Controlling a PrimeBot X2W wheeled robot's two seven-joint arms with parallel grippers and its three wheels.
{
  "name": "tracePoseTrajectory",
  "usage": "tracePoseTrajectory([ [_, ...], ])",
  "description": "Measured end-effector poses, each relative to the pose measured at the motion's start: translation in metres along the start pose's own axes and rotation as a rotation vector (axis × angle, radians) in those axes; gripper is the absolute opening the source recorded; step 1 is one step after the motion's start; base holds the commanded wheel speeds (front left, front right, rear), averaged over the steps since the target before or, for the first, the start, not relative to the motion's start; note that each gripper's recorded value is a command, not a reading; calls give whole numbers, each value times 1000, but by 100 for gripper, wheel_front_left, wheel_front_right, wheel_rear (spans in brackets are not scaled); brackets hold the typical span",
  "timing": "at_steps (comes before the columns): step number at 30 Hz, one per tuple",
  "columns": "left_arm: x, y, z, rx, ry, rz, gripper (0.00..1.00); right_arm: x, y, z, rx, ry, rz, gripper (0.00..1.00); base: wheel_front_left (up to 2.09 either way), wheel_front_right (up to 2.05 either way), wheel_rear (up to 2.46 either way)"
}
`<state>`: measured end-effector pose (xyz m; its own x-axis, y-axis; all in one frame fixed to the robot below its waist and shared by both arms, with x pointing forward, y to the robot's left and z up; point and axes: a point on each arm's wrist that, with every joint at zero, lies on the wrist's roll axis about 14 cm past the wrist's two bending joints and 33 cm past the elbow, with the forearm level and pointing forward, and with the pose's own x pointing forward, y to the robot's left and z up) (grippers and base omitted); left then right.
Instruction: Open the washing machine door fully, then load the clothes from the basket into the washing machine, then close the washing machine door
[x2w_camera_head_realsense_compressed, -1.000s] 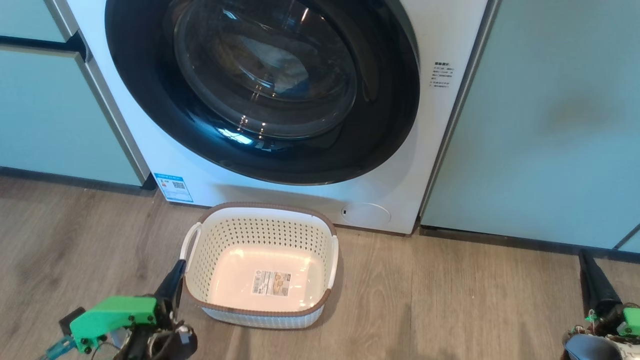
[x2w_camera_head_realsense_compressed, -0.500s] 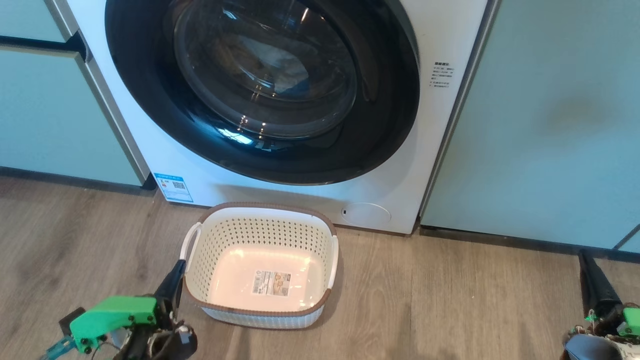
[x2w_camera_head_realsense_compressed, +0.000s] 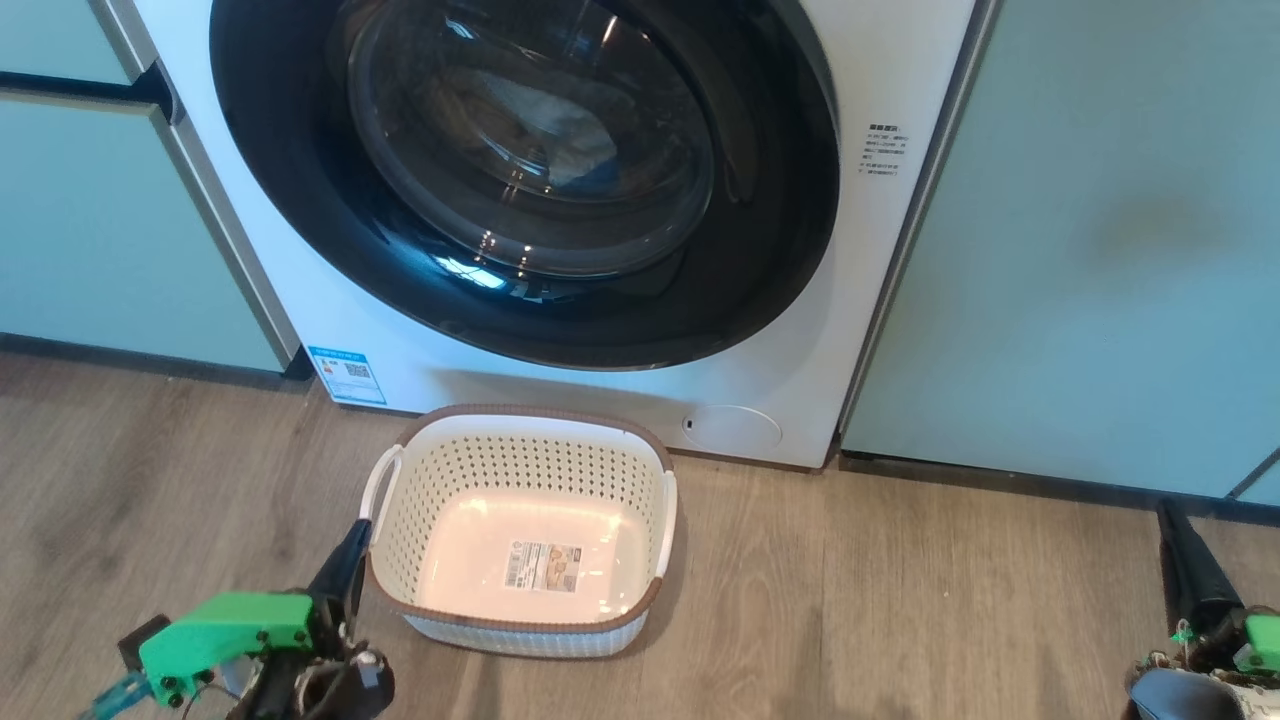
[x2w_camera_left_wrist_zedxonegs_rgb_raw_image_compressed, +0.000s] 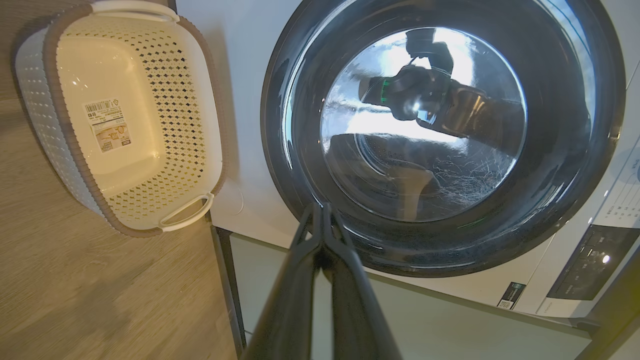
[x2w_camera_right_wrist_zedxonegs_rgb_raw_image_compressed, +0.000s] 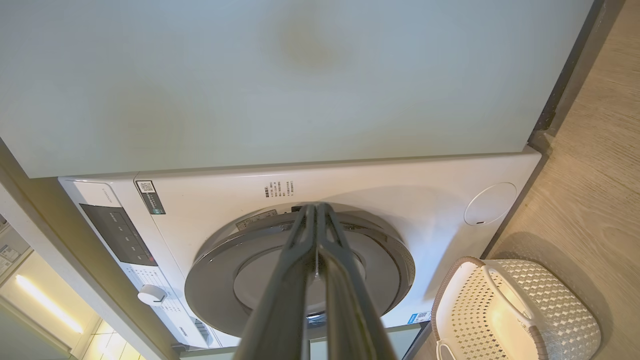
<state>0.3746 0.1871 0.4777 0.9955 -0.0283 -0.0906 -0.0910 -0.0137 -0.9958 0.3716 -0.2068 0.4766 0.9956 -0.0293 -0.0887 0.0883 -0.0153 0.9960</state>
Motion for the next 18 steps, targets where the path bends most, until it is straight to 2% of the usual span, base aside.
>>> tracePoseTrajectory([
  [18,0,0,0,-1,0,0,0,0,0,0,1,-1,0,0,0,0,0],
])
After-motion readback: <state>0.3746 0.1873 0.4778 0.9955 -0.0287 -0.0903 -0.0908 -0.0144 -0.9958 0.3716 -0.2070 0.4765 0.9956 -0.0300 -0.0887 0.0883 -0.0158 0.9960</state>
